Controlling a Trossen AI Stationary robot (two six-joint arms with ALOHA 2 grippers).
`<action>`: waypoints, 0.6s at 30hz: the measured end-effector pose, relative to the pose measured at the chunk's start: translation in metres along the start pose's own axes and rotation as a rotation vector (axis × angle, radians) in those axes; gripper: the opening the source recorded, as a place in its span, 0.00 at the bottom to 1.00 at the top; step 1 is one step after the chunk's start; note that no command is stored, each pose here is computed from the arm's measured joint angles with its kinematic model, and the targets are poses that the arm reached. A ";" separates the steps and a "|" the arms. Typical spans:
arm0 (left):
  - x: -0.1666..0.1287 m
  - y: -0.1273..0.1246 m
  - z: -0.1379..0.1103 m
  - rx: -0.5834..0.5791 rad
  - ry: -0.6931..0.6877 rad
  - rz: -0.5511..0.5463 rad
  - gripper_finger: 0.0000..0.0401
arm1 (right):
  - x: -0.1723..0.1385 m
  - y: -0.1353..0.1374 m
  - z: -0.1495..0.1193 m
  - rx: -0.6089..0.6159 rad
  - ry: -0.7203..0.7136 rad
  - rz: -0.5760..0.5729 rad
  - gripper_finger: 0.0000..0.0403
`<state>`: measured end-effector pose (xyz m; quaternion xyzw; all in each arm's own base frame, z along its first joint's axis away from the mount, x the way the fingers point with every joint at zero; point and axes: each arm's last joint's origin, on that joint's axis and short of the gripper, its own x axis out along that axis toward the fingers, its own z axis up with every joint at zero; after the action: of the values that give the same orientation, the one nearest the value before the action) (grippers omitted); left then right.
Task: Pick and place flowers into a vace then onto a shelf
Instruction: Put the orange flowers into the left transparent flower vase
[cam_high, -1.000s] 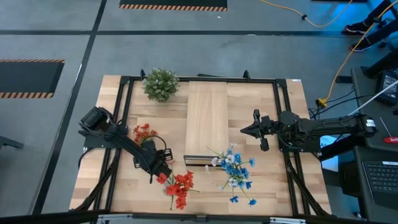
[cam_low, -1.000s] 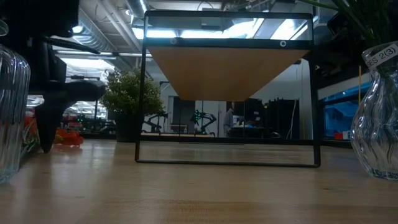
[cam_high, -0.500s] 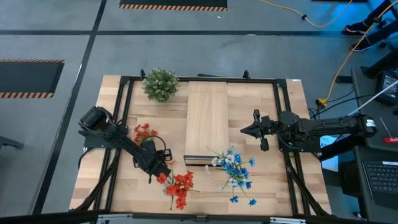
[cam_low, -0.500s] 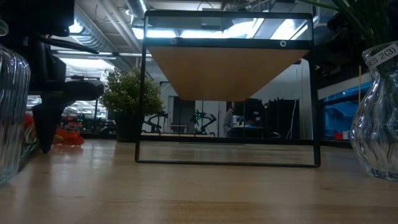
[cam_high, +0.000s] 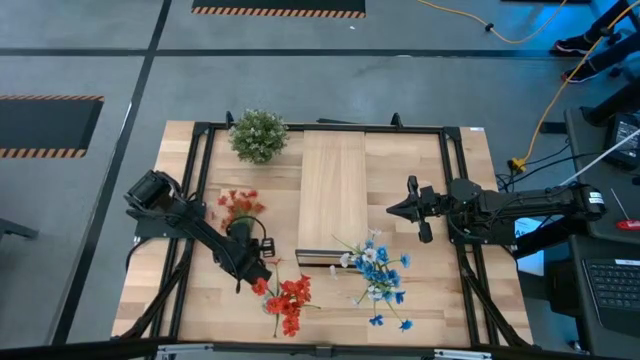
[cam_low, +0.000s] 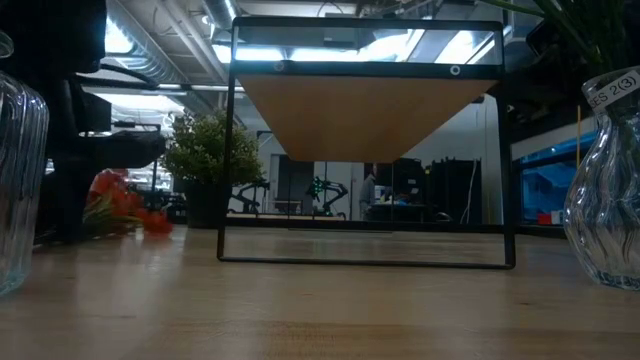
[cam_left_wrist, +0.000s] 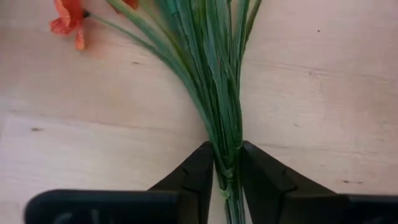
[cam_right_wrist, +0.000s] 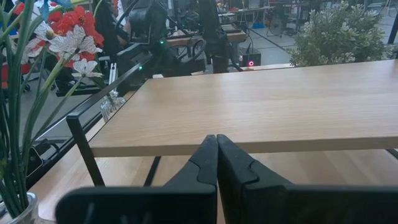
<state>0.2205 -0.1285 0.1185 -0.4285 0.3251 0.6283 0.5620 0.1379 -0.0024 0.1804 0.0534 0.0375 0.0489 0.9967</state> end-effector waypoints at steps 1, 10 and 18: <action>0.000 0.000 0.000 0.002 -0.002 0.002 0.17 | 0.000 0.000 0.000 0.000 0.000 0.000 0.00; 0.001 0.003 0.000 0.125 -0.015 0.003 0.14 | 0.000 0.000 0.000 0.000 0.000 0.000 0.00; 0.001 0.003 0.000 0.156 -0.018 0.008 0.21 | 0.000 0.000 0.000 0.001 0.000 0.000 0.00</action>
<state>0.2175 -0.1287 0.1173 -0.3767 0.3698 0.6071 0.5940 0.1379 -0.0024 0.1804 0.0538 0.0375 0.0489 0.9967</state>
